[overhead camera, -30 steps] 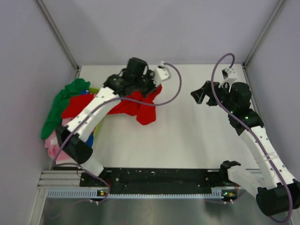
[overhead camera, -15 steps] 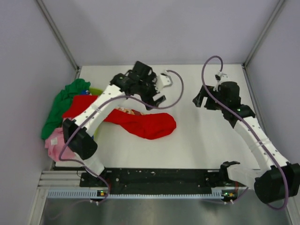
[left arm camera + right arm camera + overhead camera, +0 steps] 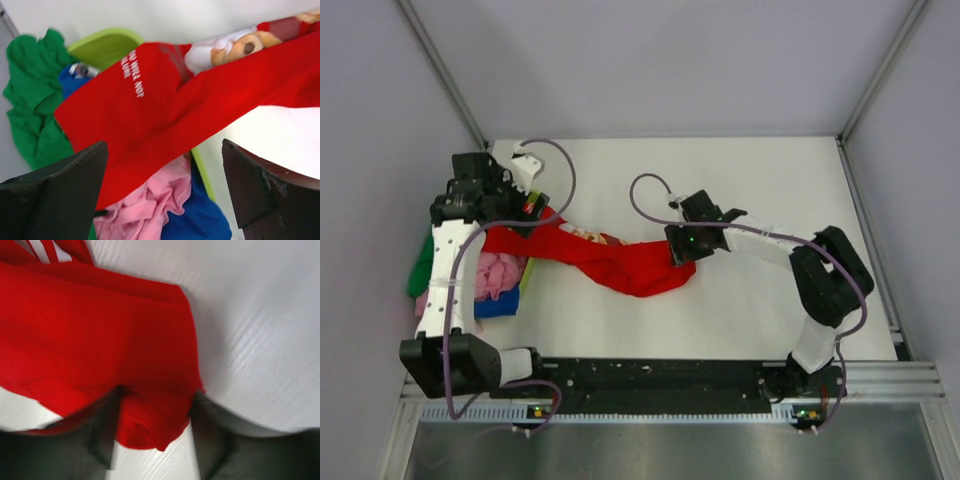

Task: Fold and stack the t-shirts
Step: Move the tshirt to the center of the board

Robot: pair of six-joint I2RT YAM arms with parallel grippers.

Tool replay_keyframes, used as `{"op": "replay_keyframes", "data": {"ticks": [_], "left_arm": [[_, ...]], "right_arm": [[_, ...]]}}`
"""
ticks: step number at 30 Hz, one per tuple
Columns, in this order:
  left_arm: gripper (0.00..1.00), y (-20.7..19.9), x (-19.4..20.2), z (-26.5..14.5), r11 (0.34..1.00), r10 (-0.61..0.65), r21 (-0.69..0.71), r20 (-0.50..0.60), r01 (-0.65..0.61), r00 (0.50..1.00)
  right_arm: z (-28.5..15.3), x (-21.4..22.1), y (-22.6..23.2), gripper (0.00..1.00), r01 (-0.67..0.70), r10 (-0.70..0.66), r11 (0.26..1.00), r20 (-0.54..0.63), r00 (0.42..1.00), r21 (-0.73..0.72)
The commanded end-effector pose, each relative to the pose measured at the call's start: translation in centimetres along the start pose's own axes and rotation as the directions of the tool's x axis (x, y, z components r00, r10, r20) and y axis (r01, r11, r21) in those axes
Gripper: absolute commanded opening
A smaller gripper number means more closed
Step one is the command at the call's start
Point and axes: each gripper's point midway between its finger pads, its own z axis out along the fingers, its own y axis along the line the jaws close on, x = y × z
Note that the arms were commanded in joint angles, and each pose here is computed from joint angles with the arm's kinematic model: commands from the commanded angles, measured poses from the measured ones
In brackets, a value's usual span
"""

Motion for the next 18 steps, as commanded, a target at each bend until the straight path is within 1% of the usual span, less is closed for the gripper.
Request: {"op": "replay_keyframes", "data": {"ticks": [1, 2, 3, 4, 6, 7, 9, 11, 13, 14, 16, 17, 18], "left_arm": [[0.99, 0.4, 0.9, -2.3, 0.999, 0.031, -0.026, 0.049, -0.029, 0.998], [0.99, 0.3, 1.0, -2.5, 0.999, 0.033, -0.028, 0.050, -0.032, 0.998], [0.99, 0.1, 0.9, -2.7, 0.999, 0.030, -0.019, 0.059, -0.029, 0.998], [0.99, -0.3, 0.6, -2.9, 1.000, 0.024, -0.002, 0.073, -0.024, 0.997], [0.99, -1.1, -0.5, -3.5, 0.999, 0.012, 0.038, 0.116, -0.016, 0.993], [0.99, -1.3, -1.2, -3.8, 0.999, 0.005, 0.051, 0.143, -0.012, 0.990], [0.99, -1.1, -2.6, -4.4, 0.999, 0.001, 0.044, 0.198, -0.010, 0.980], [0.99, -0.6, -4.0, -5.2, 1.000, 0.004, 0.017, 0.245, -0.008, 0.970], [0.99, 0.1, -4.9, -5.9, 1.000, 0.003, -0.023, 0.276, 0.004, 0.961], [0.99, 0.4, -5.2, -6.2, 0.999, -0.003, -0.044, 0.290, 0.016, 0.957], [0.99, 1.2, -6.0, -7.0, 0.995, -0.004, -0.089, 0.314, 0.034, 0.949], [0.99, 1.3, -6.3, -7.5, 0.994, -0.002, -0.101, 0.322, 0.037, 0.947], [0.99, 1.4, -6.5, -7.8, 0.993, -0.002, -0.110, 0.326, 0.040, 0.945]], "right_arm": [[2.2, -0.9, 2.5, 0.25, 0.041, -0.043, 0.996, -0.028, 0.999, -0.078], [1.9, -1.3, 2.9, 0.05, 0.038, -0.040, 0.995, -0.016, 0.999, -0.090], [1.1, -2.1, 3.2, 0.00, 0.044, -0.043, 0.994, 0.013, 0.999, -0.098], [0.2, -2.9, 3.4, 0.00, 0.054, -0.050, 0.994, 0.046, 0.998, -0.099], [-3.2, -6.2, 4.1, 0.00, 0.086, -0.070, 0.992, 0.164, 0.984, -0.097], [-5.3, -8.1, 4.7, 0.00, 0.108, -0.083, 0.989, 0.230, 0.970, -0.100], [-11.1, -12.3, 6.3, 0.00, 0.166, -0.112, 0.980, 0.383, 0.917, -0.112], [-18.4, -16.5, 8.1, 0.00, 0.229, -0.130, 0.966, 0.548, 0.826, -0.116], [-26.0, -19.7, 9.8, 0.00, 0.292, -0.136, 0.950, 0.695, 0.706, -0.111], [-29.9, -20.8, 10.6, 0.00, 0.326, -0.138, 0.940, 0.758, 0.637, -0.102], [-36.7, -22.1, 11.5, 0.00, 0.365, -0.136, 0.929, 0.851, 0.508, -0.069], [-39.5, -22.4, 11.6, 0.00, 0.365, -0.128, 0.930, 0.882, 0.453, -0.052], [-41.5, -22.5, 11.5, 0.00, 0.356, -0.118, 0.934, 0.903, 0.414, -0.042]]}}
